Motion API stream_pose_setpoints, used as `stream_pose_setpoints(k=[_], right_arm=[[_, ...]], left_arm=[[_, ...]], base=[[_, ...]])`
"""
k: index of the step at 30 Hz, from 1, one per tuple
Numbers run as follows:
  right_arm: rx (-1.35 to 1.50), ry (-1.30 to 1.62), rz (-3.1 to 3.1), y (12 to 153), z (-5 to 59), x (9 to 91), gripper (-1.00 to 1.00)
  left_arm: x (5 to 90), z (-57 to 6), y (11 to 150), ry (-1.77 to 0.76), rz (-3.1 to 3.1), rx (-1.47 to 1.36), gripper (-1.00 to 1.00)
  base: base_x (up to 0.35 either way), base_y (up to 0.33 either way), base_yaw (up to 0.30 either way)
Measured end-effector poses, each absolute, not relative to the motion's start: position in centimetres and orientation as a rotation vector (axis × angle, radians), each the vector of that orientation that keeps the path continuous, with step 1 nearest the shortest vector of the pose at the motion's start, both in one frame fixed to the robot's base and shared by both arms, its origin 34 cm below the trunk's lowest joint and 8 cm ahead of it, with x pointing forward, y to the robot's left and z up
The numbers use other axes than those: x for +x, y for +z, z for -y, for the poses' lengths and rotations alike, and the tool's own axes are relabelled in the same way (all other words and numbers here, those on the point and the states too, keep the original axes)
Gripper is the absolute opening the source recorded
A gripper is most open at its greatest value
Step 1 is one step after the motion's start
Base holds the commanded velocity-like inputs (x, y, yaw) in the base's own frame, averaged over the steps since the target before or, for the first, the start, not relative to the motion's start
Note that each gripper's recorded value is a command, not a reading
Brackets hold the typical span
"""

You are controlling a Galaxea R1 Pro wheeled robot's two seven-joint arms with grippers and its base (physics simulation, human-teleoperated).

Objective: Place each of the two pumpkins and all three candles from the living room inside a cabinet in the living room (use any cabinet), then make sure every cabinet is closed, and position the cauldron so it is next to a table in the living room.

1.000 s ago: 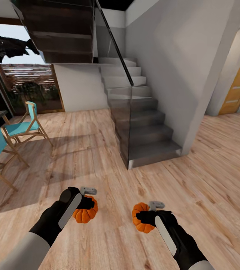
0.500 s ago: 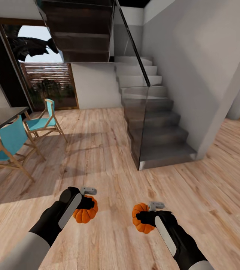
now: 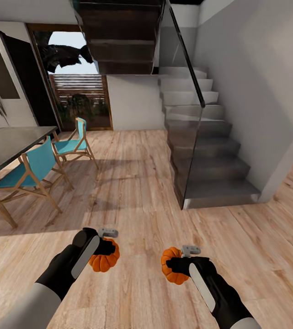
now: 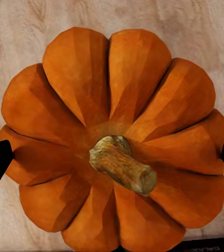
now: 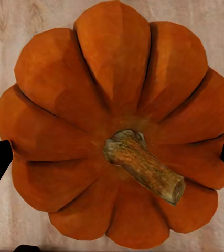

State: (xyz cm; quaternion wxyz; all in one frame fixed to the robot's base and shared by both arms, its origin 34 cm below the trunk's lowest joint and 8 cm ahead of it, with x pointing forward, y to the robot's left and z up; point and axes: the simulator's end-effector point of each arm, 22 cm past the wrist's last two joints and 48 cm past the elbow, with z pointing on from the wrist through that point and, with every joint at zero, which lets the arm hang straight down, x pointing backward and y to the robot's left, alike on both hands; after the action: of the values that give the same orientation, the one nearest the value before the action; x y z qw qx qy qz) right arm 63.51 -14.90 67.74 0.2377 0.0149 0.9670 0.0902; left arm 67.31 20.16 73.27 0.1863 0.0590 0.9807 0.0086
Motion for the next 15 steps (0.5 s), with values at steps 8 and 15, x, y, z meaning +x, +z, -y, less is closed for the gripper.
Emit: stream_pose_setpoints(k=[8,15], right_arm=[[0.041,0.247,-2.659,68.6,14.9,63.3,-1.0],[0.042,0.247,-2.667,69.2,14.9,63.1,-1.0]], left_arm=[[67.2,-20.2,74.1,0.024,-2.769,0.167,-1.0],[67.1,-20.2,74.8,0.024,-2.775,0.167,-1.0]], base=[[0.0,0.0,0.237],[0.0,0.0,0.237]])
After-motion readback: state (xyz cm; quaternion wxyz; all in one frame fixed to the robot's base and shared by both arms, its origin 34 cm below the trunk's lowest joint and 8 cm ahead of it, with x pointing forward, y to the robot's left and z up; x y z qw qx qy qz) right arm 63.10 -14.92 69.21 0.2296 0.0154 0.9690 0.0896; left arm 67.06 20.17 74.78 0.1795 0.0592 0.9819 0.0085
